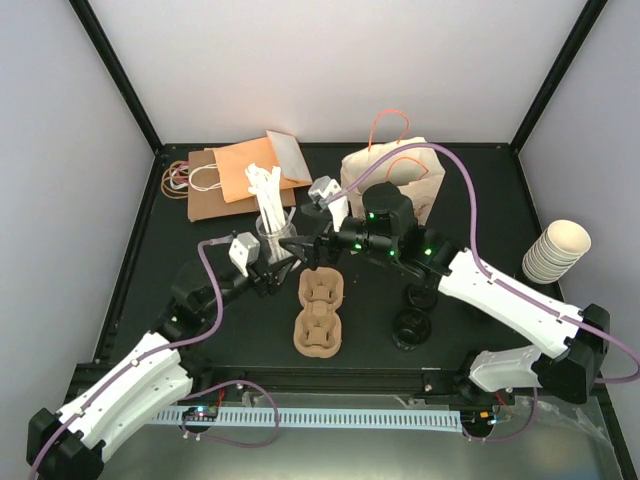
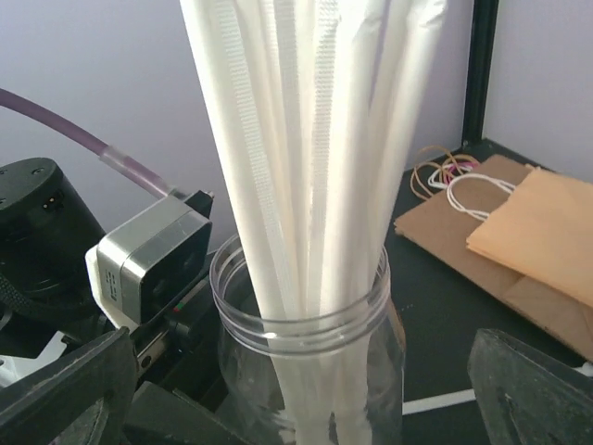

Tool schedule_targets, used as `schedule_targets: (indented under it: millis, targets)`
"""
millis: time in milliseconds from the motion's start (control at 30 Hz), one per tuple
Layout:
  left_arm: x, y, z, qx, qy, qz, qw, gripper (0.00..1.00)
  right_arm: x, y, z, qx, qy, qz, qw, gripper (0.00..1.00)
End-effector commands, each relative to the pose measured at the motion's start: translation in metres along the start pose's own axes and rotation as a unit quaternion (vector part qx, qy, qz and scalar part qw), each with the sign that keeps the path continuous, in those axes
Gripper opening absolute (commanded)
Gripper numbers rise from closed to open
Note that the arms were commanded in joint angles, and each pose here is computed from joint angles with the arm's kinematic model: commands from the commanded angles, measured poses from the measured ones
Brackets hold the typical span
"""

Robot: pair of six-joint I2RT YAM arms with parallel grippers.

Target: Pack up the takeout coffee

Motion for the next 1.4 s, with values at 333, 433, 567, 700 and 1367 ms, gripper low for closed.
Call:
schedule_targets:
  millis: [333, 433, 567, 700, 1367]
  targets:
    - [0.040, -0.013, 0.001, -0.062, -0.053, -0.038, 0.996, 0.46, 0.016, 0.022, -0.010, 0.050, -0.009, 0.080, 0.996, 1.00]
    - [0.043, -0.014, 0.001, -0.070, -0.052, -0.040, 0.995, 0.46, 0.015, 0.027, -0.013, 0.058, -0.002, 0.088, 0.994, 1.00]
    - [0.043, -0.016, -0.002, -0.079, -0.046, -0.040, 0.995, 0.46, 0.016, 0.029, -0.015, 0.060, -0.002, 0.090, 0.994, 0.95]
    - [0.043, -0.016, -0.001, -0.079, -0.046, -0.043, 0.995, 0.46, 0.017, 0.029, -0.016, 0.057, -0.004, 0.091, 0.994, 0.85]
    - [0.047, -0.008, 0.015, -0.014, -0.011, 0.004, 1.000, 0.99, 0.011, 0.021, -0.015, 0.037, -0.028, 0.088, 0.995, 0.58]
Point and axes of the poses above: each gripper's point midway between its finger pads, its own z axis back along the fingers, its own y axis along the line the jaws close on, x = y × z, the point moved 8 cm from there along z, back along the fingers, and after that the axes turned 14 degrees about -z, right-handed, at the moved point
